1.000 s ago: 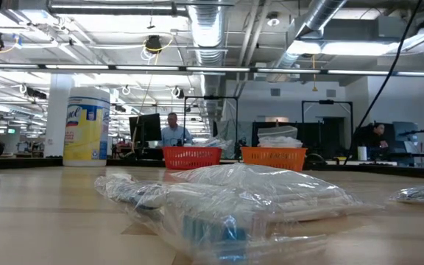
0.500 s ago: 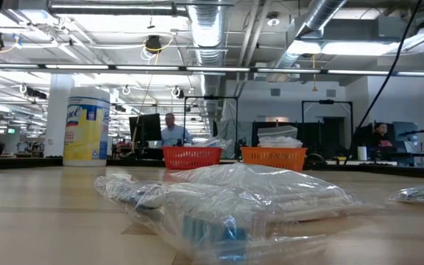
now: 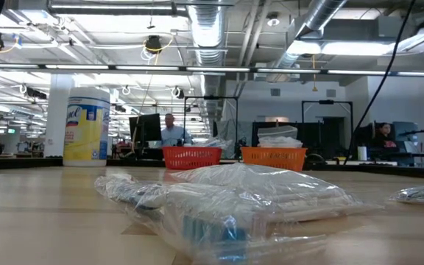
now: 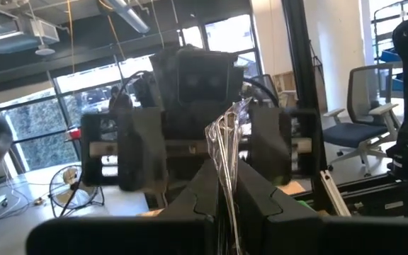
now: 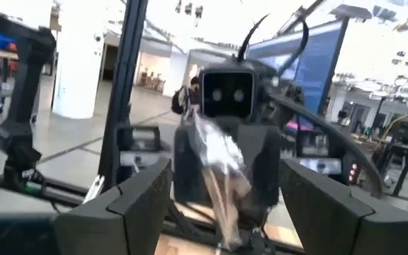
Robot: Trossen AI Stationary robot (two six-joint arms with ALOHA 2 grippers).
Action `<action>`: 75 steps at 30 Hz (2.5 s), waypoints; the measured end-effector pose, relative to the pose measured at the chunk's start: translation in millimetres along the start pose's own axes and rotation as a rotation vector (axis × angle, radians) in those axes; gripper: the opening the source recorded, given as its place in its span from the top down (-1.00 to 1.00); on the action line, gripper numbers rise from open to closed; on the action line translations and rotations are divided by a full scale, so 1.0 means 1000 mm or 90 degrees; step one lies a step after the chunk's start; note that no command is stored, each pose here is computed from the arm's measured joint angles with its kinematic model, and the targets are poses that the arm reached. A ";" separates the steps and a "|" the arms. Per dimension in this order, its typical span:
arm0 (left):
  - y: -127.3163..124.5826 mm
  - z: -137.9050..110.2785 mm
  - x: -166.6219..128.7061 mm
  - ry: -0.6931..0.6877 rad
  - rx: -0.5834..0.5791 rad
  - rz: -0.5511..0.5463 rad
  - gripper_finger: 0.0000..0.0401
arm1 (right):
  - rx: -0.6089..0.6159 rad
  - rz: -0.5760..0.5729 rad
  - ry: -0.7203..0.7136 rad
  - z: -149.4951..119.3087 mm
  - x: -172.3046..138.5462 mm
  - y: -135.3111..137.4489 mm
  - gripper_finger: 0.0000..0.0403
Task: Pick & Place Travel size toiletries
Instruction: Put the silver nail cutter into the green bin
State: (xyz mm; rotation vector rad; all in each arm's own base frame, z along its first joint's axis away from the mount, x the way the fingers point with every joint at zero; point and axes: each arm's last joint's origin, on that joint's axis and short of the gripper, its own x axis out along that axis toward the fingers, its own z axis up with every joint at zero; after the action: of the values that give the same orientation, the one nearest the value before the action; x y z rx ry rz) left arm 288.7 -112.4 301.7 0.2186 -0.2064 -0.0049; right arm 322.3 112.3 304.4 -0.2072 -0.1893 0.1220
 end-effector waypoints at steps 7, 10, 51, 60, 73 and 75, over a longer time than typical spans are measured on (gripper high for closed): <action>0.001 0.000 0.000 0.001 0.000 0.002 0.96 | -0.004 0.015 -0.014 0.008 -0.004 0.007 -0.27; 0.001 -0.001 0.000 0.002 0.001 0.002 0.96 | -0.004 0.014 -0.014 0.008 -0.004 0.007 -0.26; 0.000 -0.001 -0.003 0.043 0.040 0.101 0.51 | -0.025 -0.076 0.033 0.010 -0.008 0.005 0.76; 0.000 0.023 -0.024 0.103 0.084 0.298 -0.08 | -0.027 -0.142 0.085 0.027 -0.026 0.003 0.77; -0.004 0.033 -0.035 0.121 0.100 0.328 -0.25 | 0.239 -0.268 0.341 0.064 -0.107 -0.020 0.77; -0.002 0.033 -0.034 0.121 0.100 0.332 -0.23 | 0.293 -0.284 0.420 0.065 -0.123 -0.021 0.77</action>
State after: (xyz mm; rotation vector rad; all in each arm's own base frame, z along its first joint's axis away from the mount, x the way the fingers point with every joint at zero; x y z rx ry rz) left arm 248.6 -120.8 325.7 0.3153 -0.0686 0.5487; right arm 192.1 86.8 349.8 0.2596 0.4507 -0.3461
